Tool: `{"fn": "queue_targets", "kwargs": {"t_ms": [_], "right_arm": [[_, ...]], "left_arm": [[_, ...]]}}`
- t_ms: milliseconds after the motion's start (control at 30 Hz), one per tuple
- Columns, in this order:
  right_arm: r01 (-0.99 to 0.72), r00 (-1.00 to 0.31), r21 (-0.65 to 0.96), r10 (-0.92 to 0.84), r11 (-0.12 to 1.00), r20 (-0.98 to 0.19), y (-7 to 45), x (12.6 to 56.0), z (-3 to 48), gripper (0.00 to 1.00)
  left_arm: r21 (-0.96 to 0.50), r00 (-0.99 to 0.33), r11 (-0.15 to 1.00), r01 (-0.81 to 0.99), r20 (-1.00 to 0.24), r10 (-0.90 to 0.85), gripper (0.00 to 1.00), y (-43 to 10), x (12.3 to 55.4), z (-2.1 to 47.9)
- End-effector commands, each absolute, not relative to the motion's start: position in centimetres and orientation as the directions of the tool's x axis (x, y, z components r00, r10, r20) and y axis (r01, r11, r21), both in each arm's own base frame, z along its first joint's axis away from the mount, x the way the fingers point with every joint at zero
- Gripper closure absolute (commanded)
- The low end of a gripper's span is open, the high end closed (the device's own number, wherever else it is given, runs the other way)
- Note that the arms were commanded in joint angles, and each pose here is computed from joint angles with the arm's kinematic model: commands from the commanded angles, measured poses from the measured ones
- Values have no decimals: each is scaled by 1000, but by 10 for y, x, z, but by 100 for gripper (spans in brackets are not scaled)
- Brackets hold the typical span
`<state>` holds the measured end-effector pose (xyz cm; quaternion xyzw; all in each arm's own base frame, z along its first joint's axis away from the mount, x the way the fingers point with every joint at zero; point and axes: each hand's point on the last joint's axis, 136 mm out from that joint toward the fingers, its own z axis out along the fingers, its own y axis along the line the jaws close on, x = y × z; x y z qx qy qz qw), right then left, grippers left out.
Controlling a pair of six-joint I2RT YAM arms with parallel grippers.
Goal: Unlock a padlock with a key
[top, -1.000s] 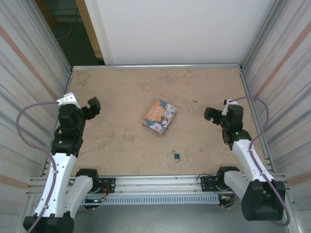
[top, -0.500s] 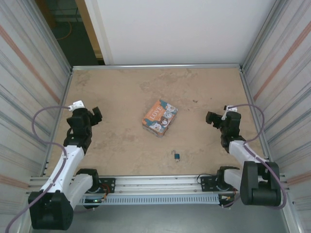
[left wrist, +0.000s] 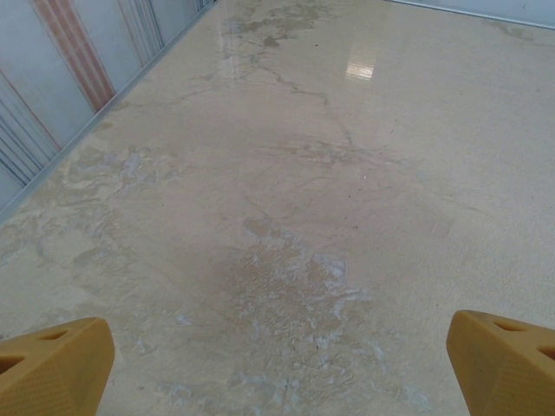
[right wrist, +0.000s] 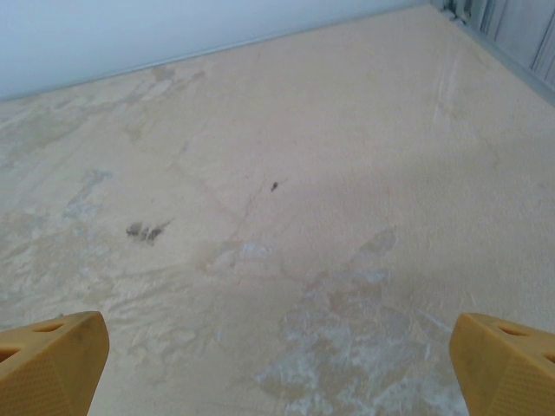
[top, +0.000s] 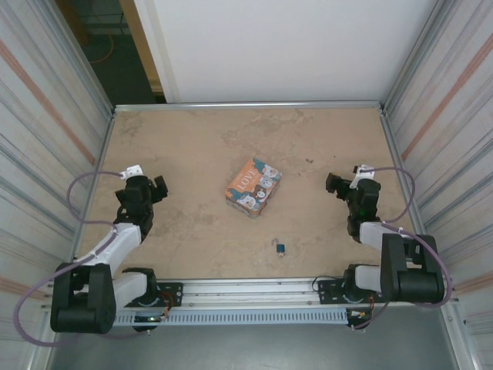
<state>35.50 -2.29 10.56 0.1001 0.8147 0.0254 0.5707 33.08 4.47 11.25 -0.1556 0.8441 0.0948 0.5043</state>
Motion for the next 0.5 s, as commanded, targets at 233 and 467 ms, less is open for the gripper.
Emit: {"fn": "queue_targets", "kwargs": {"t_ms": [233, 467], "right_arm": [[99, -282, 173, 194, 980, -939, -33, 371, 100, 1], [85, -329, 175, 193, 981, -924, -31, 381, 87, 1]], "left_arm": [[35, -338, 983, -182, -941, -29, 1, 22, 362, 122], [48, -296, 995, -85, -955, 20, 1, 11, 373, 119]]}}
